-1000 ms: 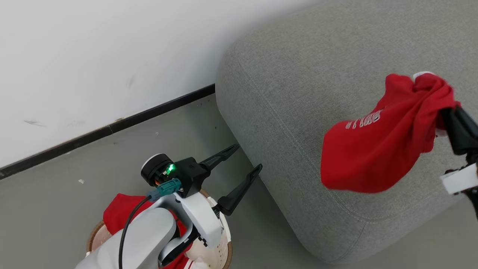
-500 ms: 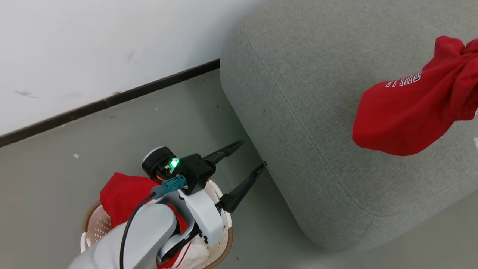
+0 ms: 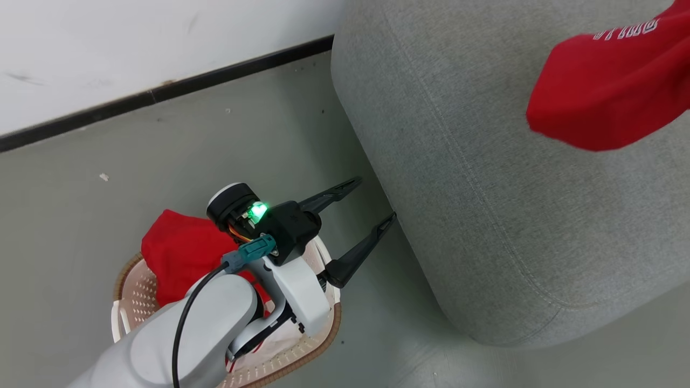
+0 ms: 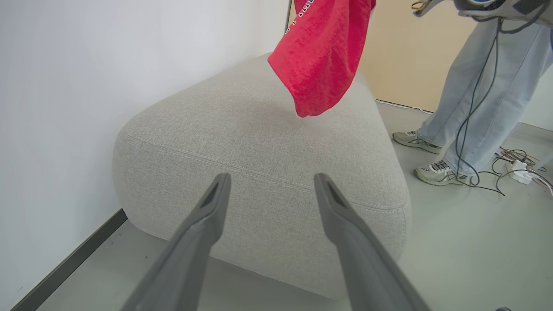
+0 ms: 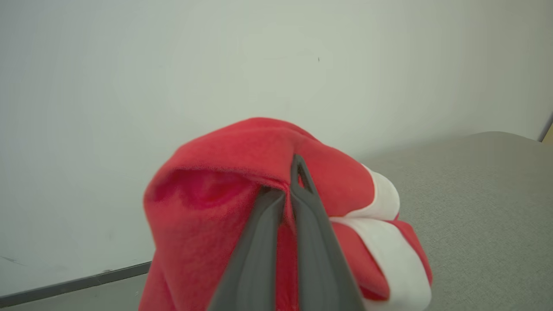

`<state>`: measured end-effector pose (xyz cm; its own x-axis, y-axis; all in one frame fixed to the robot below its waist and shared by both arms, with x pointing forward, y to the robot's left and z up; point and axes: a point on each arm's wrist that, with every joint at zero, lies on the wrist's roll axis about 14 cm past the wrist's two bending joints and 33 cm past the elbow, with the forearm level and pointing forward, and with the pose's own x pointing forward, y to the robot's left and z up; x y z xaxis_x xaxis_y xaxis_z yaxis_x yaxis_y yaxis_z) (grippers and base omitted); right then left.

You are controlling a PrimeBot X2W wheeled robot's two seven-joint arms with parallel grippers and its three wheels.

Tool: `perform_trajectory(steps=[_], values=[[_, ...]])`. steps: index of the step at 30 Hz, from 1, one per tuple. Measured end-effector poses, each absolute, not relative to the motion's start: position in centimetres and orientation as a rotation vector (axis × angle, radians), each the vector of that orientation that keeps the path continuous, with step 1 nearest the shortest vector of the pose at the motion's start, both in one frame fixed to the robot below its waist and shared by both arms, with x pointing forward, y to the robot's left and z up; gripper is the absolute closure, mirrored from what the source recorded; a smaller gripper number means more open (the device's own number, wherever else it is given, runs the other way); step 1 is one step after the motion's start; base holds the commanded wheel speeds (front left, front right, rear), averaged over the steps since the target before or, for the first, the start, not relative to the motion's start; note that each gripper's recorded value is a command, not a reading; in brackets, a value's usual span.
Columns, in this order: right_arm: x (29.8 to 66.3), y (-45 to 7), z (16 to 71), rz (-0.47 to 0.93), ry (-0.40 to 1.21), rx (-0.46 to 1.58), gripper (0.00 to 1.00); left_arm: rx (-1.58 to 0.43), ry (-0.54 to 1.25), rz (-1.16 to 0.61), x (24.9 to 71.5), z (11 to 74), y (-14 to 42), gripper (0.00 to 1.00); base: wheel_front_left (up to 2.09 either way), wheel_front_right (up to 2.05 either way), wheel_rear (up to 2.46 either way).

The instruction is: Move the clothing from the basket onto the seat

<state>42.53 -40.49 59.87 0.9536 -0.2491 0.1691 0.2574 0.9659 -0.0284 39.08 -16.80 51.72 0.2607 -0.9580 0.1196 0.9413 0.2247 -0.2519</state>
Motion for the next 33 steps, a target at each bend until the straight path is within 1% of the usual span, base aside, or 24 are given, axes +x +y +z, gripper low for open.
perform_trajectory(steps=[5,9,11,20,27,33], values=[[44.5,-42.0,60.0,-0.293,-0.170,-0.062,1.00,-0.302,0.086,-1.298,40.1,50.5,-16.3,0.00,0.00,0.00,0.00],[44.8,-44.4,59.9,-0.370,-0.164,-0.098,1.00,-0.289,0.088,-1.279,41.1,49.6,-15.7,0.00,0.00,0.00,0.00],[45.1,-44.9,59.4,-0.385,-0.150,-0.113,1.00,-0.296,0.100,-1.276,41.3,49.1,-15.5,0.00,0.00,0.00,0.00],[47.2,-42.7,52.2,-0.349,0.009,-0.076,1.00,-0.307,0.103,-1.265,42.7,48.1,-15.2,0.00,0.00,0.00,0.00],[47.6,-41.8,48.4,-0.322,0.112,-0.094,1.00,-0.300,0.117,-1.256,43.5,46.9,-14.8,0.00,0.00,0.00,0.00],[47.0,-40.9,45.4,-0.311,0.194,-0.079,1.00,-0.291,0.102,-1.256,44.1,46.9,-14.8,0.00,0.00,0.00,0.00]])
